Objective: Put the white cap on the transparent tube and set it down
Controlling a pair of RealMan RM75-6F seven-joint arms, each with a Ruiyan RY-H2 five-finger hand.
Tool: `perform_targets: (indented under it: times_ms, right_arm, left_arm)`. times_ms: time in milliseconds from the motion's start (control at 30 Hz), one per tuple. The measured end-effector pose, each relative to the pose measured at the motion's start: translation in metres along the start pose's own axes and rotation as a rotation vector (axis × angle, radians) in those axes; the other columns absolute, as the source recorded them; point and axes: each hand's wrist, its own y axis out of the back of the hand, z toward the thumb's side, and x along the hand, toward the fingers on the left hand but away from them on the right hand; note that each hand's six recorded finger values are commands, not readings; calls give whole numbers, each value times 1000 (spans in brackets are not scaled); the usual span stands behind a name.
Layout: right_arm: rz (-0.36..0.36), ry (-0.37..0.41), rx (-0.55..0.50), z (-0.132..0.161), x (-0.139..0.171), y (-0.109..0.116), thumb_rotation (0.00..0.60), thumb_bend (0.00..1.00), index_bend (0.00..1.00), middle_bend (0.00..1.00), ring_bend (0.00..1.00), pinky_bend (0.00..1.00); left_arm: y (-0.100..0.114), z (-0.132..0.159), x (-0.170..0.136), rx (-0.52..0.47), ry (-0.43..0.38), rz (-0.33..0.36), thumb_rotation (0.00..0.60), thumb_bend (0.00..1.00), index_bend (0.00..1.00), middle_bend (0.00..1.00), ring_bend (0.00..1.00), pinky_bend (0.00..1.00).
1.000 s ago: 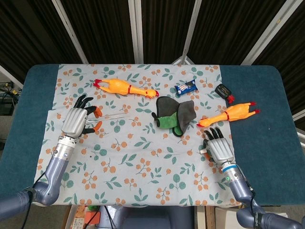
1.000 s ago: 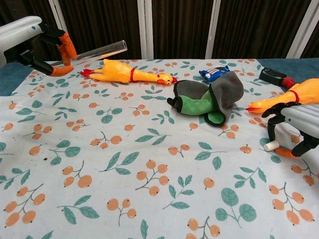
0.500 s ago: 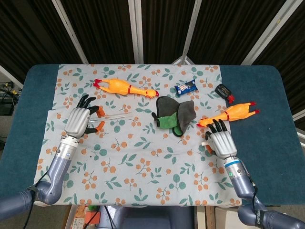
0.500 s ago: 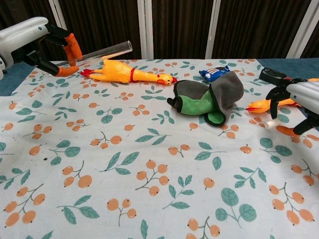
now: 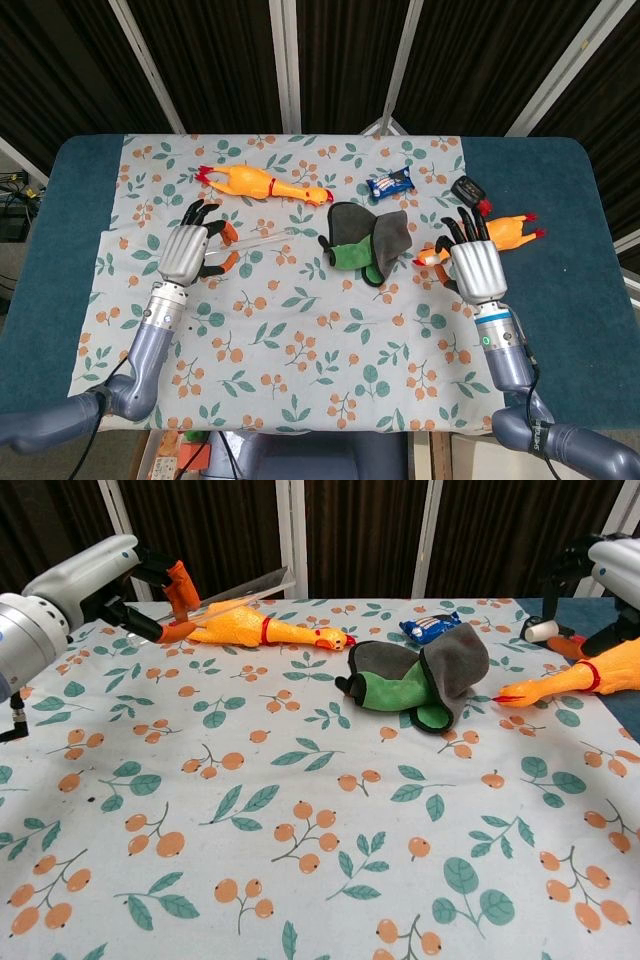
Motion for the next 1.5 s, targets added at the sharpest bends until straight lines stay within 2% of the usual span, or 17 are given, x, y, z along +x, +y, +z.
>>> perform_targets:
  times_ms: [167,367,667,1067,1500]
  right_arm:
    - [-104,34,2,10,-16,23,600,412,734,227,24,6]
    - [-183,60,27,18,-28,37,600,412,735,227,24,6]
    - [-221,90,47,39,-40,40,600,412,735,227,24,6]
    - [-325,188,125,92,-61,45,600,412,735,227,24,5]
    - [-330,204,138,116,-71,33,600,412,735,227,25,5]
  left_arm:
    - [-12,6,7,-55,1,21,600,797,656,662,140,0]
    - [-26,16,15,-124,-12,39,600,797,655,661,140,0]
    - [-32,31,25,-136,-44,36,600,795,658,661,140,0]
    - [-31,41,34,-108,8,31,600,793,658,661,140,0]
    - [-39,52,35,-115,3,1,600,793,659,661,140,0]
